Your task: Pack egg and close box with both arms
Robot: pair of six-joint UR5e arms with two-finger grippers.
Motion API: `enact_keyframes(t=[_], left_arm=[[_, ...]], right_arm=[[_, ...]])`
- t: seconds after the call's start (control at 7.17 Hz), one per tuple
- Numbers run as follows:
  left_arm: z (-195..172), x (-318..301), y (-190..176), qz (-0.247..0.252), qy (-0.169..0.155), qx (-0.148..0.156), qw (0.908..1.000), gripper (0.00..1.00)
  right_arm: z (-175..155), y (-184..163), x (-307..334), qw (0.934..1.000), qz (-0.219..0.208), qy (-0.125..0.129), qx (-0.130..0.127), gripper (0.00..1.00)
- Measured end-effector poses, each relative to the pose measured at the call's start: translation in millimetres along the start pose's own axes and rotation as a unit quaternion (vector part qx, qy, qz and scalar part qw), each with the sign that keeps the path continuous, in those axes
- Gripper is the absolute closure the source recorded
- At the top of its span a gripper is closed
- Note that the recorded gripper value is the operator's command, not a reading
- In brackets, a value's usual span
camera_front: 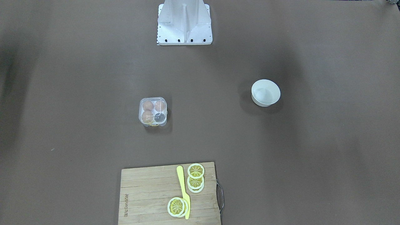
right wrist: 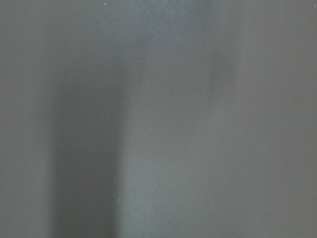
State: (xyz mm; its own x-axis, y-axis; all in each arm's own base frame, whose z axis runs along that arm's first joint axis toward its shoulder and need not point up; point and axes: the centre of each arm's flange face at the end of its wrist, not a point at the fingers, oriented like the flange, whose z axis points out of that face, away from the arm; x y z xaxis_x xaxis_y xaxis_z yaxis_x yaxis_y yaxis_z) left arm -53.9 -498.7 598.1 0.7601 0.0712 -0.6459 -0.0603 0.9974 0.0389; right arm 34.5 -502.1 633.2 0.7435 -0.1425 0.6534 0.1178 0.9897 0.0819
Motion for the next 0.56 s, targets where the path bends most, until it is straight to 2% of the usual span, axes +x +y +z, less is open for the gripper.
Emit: enact_keyframes(t=[0.56], left_arm=[[-16,13,-1,0.013,0.000,0.018,0.9997,0.02]], right_arm=[[-2,-2,-2,1.0000,0.002,0.000,0.005,0.00]])
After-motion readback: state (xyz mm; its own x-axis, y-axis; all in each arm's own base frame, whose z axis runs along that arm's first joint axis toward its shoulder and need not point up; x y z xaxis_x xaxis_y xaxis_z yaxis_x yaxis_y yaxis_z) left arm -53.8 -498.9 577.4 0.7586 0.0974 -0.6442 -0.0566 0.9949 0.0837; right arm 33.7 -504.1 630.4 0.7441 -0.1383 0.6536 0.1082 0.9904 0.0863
